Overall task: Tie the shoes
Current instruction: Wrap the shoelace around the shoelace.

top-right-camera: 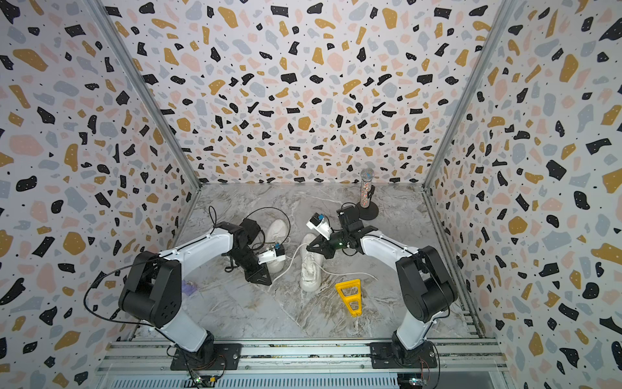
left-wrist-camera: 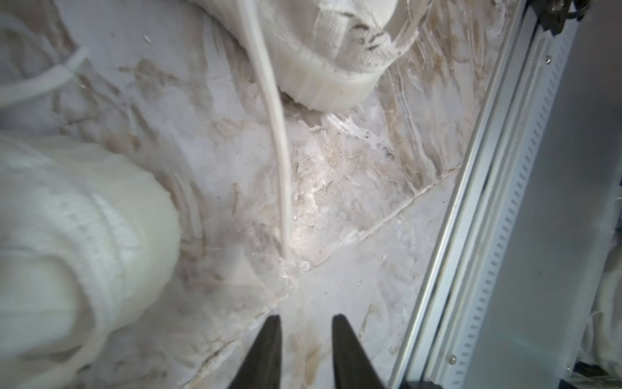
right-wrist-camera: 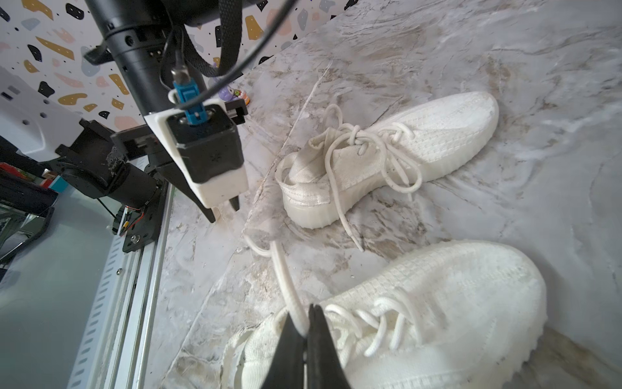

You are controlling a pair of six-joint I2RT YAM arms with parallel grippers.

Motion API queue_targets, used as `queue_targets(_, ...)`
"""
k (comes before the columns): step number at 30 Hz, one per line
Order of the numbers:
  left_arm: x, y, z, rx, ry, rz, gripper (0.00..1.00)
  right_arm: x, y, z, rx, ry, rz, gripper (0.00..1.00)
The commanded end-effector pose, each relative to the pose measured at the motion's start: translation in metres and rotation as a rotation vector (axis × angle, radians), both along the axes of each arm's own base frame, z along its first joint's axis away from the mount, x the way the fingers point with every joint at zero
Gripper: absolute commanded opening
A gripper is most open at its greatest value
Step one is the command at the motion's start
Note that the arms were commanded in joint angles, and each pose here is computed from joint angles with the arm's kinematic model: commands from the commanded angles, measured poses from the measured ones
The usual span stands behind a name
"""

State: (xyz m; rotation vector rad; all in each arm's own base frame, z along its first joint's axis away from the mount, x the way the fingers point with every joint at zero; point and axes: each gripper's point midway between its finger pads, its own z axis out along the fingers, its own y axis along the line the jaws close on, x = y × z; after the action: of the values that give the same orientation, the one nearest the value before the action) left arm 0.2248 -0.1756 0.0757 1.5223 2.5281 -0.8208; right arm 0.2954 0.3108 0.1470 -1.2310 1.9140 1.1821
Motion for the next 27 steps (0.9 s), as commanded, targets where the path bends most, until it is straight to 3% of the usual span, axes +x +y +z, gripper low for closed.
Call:
queue_targets(1, 0.021, -0.014, 0.024, -0.086, -0.128, 0.009, 0.46, 0.003, 0.004, 0.013, 0.055, -0.001, 0.004, 0.04)
queue_targets(4, 0.038, -0.031, 0.048, -0.186, -0.202, 0.067, 0.62, 0.004, 0.003, 0.01, 0.067, 0.03, -0.016, 0.05)
queue_targets(7, 0.056, -0.052, 0.059, -0.239, -0.263, 0.119, 0.7, 0.007, 0.003, 0.008, 0.08, 0.071, -0.046, 0.05)
queue_targets(13, 0.1, -0.086, 0.066, -0.314, -0.345, 0.295, 0.75, 0.019, 0.002, 0.001, 0.103, 0.168, -0.115, 0.06)
queue_targets(27, 0.117, -0.124, 0.032, -0.307, -0.377, 0.383, 0.81, 0.028, 0.003, -0.006, 0.126, 0.249, -0.149, 0.06)
